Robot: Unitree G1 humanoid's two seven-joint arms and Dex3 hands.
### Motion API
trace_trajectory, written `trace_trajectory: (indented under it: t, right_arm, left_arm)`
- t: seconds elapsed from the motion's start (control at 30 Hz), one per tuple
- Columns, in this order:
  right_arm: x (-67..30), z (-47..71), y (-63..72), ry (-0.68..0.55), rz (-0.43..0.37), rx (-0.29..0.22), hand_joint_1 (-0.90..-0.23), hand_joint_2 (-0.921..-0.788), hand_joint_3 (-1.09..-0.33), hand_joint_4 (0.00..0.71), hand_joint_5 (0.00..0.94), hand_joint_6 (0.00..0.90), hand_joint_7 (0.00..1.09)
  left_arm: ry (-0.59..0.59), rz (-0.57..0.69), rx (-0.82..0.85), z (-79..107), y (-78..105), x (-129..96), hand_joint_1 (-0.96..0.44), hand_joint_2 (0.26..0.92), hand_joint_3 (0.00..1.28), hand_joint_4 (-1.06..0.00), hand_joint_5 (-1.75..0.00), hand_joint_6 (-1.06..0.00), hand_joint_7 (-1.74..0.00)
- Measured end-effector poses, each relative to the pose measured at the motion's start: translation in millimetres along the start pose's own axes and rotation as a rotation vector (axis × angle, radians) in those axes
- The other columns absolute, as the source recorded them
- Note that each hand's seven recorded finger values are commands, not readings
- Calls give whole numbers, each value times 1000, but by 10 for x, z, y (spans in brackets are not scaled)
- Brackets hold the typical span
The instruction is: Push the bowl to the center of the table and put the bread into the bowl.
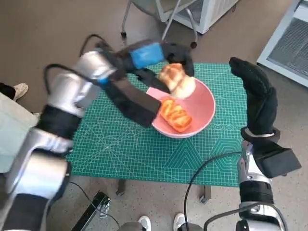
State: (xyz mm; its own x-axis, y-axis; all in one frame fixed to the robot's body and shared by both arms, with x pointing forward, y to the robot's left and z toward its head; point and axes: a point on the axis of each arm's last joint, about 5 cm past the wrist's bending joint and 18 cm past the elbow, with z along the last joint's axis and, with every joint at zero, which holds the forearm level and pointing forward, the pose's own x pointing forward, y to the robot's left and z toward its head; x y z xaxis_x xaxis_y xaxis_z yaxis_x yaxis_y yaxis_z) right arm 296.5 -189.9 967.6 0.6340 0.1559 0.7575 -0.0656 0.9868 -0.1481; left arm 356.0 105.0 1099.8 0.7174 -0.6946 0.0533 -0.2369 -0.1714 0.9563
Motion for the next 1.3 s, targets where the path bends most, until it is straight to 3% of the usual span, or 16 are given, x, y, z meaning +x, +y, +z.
trace_trajectory:
  t: [0.13,0.27,0.77,1.3]
  right_arm:
    - [1,7,-9,-5,-3,-6,-566,-921,-845,378,5,54,747]
    - [-2,14,-19,-9,-8,-19,-568,-921,-843,374,3,50,746]
    - [-1,32,-18,-21,-20,-36,-579,-921,-841,362,0,43,756]
    - [6,42,-12,-27,-22,-37,-577,-921,-841,363,1,39,765]
  left_arm:
    - [24,-60,26,56,-112,74,-54,894,49,-433,-138,-527,-365]
    - [33,-117,39,108,-210,115,-80,890,15,-369,-36,-508,-186]
    - [1,-157,35,219,-253,183,-149,883,0,-283,0,-504,-110]
    - [-12,-89,-109,125,-211,105,-97,869,0,-202,-1,-431,-70]
